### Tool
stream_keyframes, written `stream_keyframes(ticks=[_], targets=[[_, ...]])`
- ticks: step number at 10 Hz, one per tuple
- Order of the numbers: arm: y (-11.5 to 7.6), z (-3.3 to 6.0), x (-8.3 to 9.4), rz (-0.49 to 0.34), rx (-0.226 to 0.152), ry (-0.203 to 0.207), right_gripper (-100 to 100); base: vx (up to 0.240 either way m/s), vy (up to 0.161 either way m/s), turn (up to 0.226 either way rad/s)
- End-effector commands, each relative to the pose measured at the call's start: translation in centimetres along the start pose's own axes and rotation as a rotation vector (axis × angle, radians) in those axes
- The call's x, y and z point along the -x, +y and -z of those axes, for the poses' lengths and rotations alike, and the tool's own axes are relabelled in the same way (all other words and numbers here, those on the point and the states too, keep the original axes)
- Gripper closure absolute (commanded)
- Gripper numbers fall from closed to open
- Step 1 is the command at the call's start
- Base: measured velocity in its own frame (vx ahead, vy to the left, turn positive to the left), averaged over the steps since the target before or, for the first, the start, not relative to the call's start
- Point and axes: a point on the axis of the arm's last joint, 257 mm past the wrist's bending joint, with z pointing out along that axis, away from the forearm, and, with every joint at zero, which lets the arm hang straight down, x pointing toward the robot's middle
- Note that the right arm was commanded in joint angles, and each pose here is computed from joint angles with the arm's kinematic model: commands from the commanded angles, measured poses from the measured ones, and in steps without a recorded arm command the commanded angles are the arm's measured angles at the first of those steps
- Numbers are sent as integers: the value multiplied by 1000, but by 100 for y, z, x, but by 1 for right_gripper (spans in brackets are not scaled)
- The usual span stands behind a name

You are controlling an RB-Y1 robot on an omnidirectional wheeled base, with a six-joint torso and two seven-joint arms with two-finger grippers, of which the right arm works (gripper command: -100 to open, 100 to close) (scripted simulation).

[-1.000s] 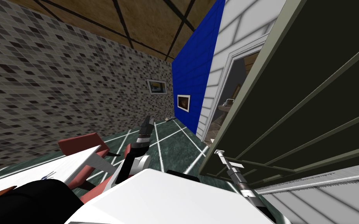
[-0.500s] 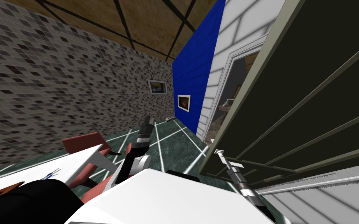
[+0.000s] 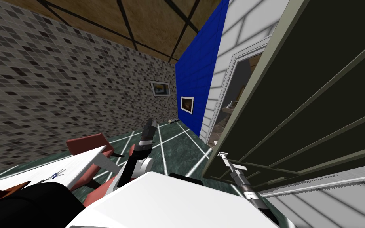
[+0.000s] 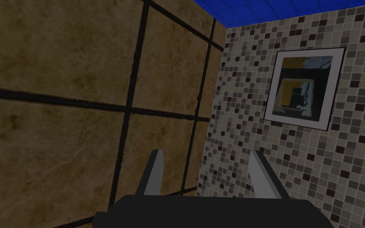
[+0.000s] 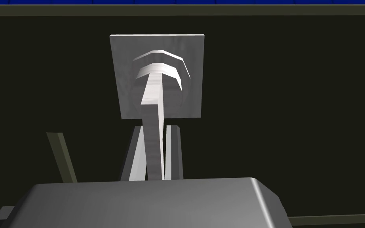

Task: Pull the door open

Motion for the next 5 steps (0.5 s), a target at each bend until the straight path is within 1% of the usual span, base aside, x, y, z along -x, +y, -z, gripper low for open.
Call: stream_keyframes(ticks=[1,2,4,5], targets=[[6,6,19,1,1,-3,100,-14,1,31],[7,-13,17,1,1,-3,100,-32,-13,-6],[7,-13,17,1,1,-3,100,-24,-10,-4],[7,-13,17,1,1,-3,100,-18,1,30]])
